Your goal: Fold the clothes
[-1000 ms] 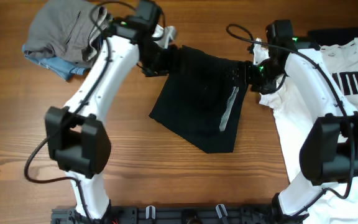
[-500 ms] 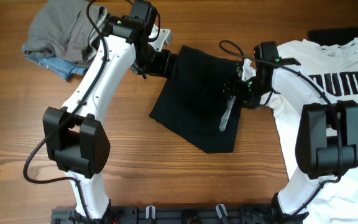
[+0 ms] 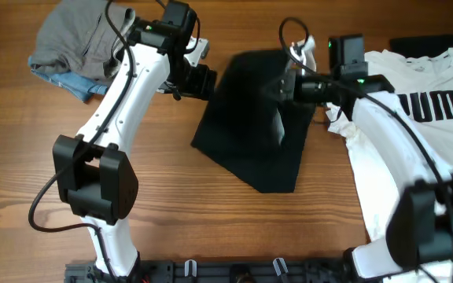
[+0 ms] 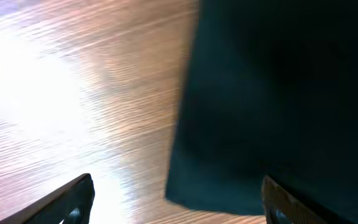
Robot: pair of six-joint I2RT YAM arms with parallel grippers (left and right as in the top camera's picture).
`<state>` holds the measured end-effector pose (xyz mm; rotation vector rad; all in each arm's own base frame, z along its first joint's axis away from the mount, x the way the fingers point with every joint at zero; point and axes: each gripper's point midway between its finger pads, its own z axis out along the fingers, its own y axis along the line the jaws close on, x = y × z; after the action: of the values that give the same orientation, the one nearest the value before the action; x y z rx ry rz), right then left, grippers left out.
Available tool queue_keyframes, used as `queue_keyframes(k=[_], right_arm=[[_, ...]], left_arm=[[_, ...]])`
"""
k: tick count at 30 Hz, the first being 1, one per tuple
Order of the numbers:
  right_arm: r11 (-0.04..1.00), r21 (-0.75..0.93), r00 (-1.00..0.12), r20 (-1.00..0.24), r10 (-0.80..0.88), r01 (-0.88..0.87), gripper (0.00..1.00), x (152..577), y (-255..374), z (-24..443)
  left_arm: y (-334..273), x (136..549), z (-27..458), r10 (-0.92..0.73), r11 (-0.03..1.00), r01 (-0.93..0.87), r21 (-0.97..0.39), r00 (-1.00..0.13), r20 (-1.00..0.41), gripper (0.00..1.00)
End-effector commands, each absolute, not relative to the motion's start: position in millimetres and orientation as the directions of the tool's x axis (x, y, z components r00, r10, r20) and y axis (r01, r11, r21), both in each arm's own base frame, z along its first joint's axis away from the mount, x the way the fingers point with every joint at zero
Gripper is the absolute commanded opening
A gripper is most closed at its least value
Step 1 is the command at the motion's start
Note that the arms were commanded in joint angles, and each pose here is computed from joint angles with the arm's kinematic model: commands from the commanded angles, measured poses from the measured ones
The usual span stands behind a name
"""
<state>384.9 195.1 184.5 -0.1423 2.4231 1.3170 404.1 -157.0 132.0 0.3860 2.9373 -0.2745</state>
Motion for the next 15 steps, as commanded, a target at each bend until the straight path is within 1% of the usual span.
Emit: queue_keyframes(k=[1, 2, 4, 5, 6, 8, 9, 10, 11, 12, 13, 14, 15], right_arm=[[0.447, 0.803, -0.875, -0.476, 0.083, -0.395, 0.04, 361.0, 208.4, 263.0], [0.511, 0.794, -0.887, -0.445, 0.122, -0.328, 0.04, 362.6, 197.2, 256.1], [0.648, 0.747, -0.917, -0.350, 0.190, -0.151, 0.04, 364.5, 169.2, 221.2], [0.718, 0.695, -0.930, -0.289, 0.226, -0.042, 0.04, 361.4, 151.5, 198.2], [0.765, 0.642, -0.939, -0.235, 0.251, 0.045, 0.04, 355.4, 137.0, 179.6], [0.826, 0.522, -0.944, -0.107, 0.311, 0.213, 0.04, 338.2, 113.0, 143.9], [0.845, 0.466, -0.943, -0.062, 0.327, 0.262, 0.04, 330.0, 104.7, 129.1], [0.854, 0.421, -0.937, -0.030, 0.349, 0.305, 0.08, 324.9, 98.2, 118.9], [0.869, 0.364, -0.932, -0.010, 0.362, 0.334, 0.20, 321.9, 90.1, 106.2], [0.881, 0.324, -0.930, -0.012, 0.368, 0.345, 0.25, 322.4, 83.6, 97.7], [0.897, 0.259, -0.926, -0.022, 0.377, 0.359, 0.57, 324.6, 72.6, 86.2], [0.907, 0.199, -0.922, -0.030, 0.385, 0.372, 0.77, 325.7, 62.1, 76.6], [0.910, 0.168, -0.920, -0.028, 0.390, 0.380, 0.79, 326.0, 56.5, 70.6]], left_arm=[[-137.4, 412.4, 129.8, 0.216, 0.963, 0.242, -0.123, -0.957, -0.192, 0.86], [-136.8, 413.2, 129.9, 0.214, 0.963, 0.240, -0.123, -0.957, -0.194, 0.87], [-137.2, 413.0, 129.9, 0.215, 0.963, 0.241, -0.123, -0.957, -0.194, 0.87], [-138.6, 412.5, 130.0, 0.216, 0.961, 0.243, -0.130, -0.957, -0.193, 0.87], [-138.6, 412.5, 130.0, 0.216, 0.961, 0.243, -0.130, -0.957, -0.193, 0.87], [-138.6, 413.2, 130.2, 0.216, 0.961, 0.243, -0.130, -0.957, -0.196, 0.88], [-138.7, 413.5, 130.2, 0.215, 0.961, 0.243, -0.130, -0.956, -0.198, 0.88], [-138.9, 414.3, 130.4, 0.215, 0.961, 0.244, -0.130, -0.956, -0.201, 0.89], [-139.1, 414.9, 130.5, 0.215, 0.961, 0.244, -0.130, -0.955, -0.204, 0.89], [-139.3, 415.1, 130.6, 0.215, 0.961, 0.245, -0.130, -0.955, -0.204, 0.89], [-139.4, 415.3, 130.6, 0.215, 0.961, 0.245, -0.130, -0.955, -0.205, 0.89], [-139.2, 415.3, 130.6, 0.215, 0.961, 0.244, -0.130, -0.955, -0.205, 0.90], [-139.1, 415.2, 130.6, 0.215, 0.961, 0.244, -0.130, -0.955, -0.205, 0.90]])
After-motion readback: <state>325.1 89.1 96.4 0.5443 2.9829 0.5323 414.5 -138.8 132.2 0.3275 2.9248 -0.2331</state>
